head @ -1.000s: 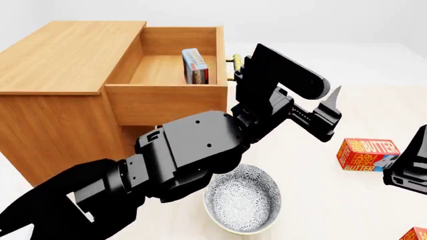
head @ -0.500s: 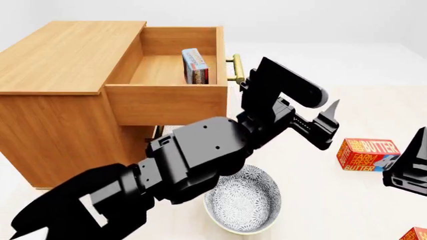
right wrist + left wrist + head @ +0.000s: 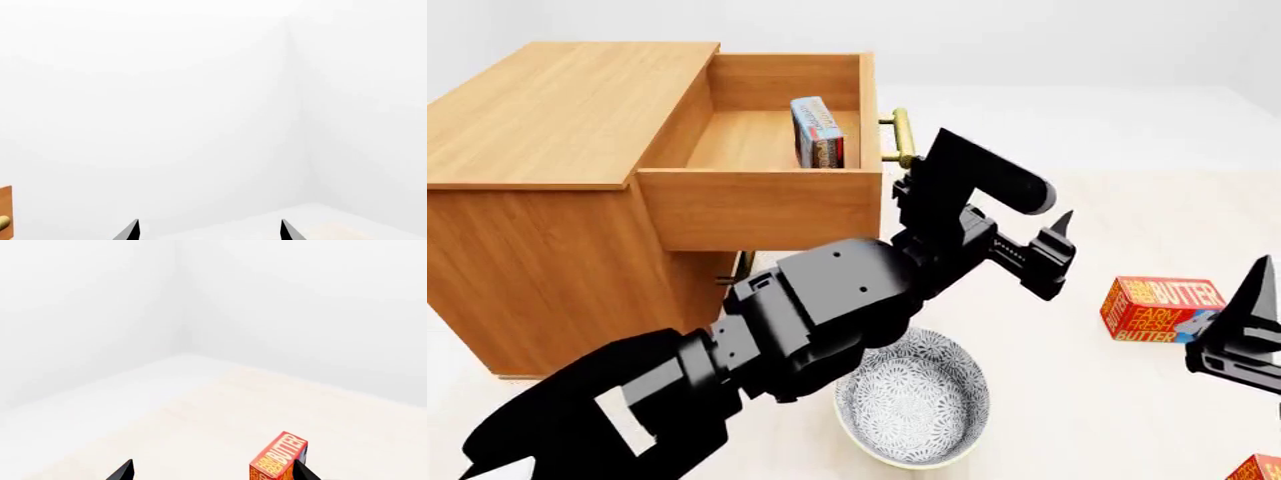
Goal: Put the chocolate pudding in the top drawer of the cabinet and close it.
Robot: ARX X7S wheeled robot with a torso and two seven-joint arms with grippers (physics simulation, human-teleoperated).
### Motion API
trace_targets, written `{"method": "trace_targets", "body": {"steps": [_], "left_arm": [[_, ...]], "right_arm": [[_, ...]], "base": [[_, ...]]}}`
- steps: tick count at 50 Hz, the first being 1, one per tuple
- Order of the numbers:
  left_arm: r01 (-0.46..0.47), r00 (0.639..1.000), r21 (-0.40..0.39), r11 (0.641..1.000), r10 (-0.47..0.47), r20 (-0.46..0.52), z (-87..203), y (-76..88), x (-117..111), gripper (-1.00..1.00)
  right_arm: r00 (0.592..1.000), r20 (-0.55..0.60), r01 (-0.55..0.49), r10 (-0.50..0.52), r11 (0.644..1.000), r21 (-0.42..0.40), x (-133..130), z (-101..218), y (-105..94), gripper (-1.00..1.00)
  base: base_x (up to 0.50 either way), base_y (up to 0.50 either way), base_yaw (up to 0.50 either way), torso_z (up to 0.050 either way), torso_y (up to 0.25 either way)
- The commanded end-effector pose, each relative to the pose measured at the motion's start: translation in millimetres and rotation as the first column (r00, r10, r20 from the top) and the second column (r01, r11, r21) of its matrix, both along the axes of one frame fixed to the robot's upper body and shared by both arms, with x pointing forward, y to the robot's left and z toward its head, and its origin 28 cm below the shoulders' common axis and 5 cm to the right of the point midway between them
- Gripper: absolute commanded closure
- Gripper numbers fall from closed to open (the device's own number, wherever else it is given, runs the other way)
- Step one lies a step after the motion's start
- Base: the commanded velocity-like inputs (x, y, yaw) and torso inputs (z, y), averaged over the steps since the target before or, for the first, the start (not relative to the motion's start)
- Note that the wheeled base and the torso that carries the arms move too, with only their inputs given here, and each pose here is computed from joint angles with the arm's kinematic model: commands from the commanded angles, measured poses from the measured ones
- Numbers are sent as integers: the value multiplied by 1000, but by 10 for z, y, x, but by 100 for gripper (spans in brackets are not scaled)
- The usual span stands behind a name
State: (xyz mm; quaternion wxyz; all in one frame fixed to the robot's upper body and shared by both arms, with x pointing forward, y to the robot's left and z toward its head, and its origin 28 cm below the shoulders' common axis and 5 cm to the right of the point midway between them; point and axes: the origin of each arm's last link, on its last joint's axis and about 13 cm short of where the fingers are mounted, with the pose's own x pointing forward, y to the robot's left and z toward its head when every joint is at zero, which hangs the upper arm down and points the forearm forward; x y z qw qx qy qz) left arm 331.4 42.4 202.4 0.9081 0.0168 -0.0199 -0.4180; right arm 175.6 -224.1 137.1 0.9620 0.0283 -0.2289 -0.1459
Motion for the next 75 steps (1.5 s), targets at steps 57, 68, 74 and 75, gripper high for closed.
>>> {"method": "trace_targets", "body": {"steps": [57, 68, 74, 75], "left_arm": [[-367, 930, 37, 929, 365, 46, -24, 755, 188, -100], [-424, 906, 69, 903, 424, 16, -126, 834, 390, -100], [-470, 882, 84, 879, 471, 5, -167, 902, 477, -100], [-476, 878, 87, 875, 478, 6, -171, 912, 484, -100]], "right_arm": [[1000, -20, -21, 22, 999, 33, 18, -102, -13, -100], [1000, -24, -16, 17, 999, 37, -11, -118, -46, -100], [1000, -23, -15, 16, 999, 37, -11, -114, -44, -100], [1000, -23, -15, 16, 999, 38, -11, -114, -44, -100]], "base": [[0, 0, 0, 0, 0], [0, 0, 0, 0, 0], [0, 0, 0, 0, 0], [0, 0, 0, 0, 0]]}}
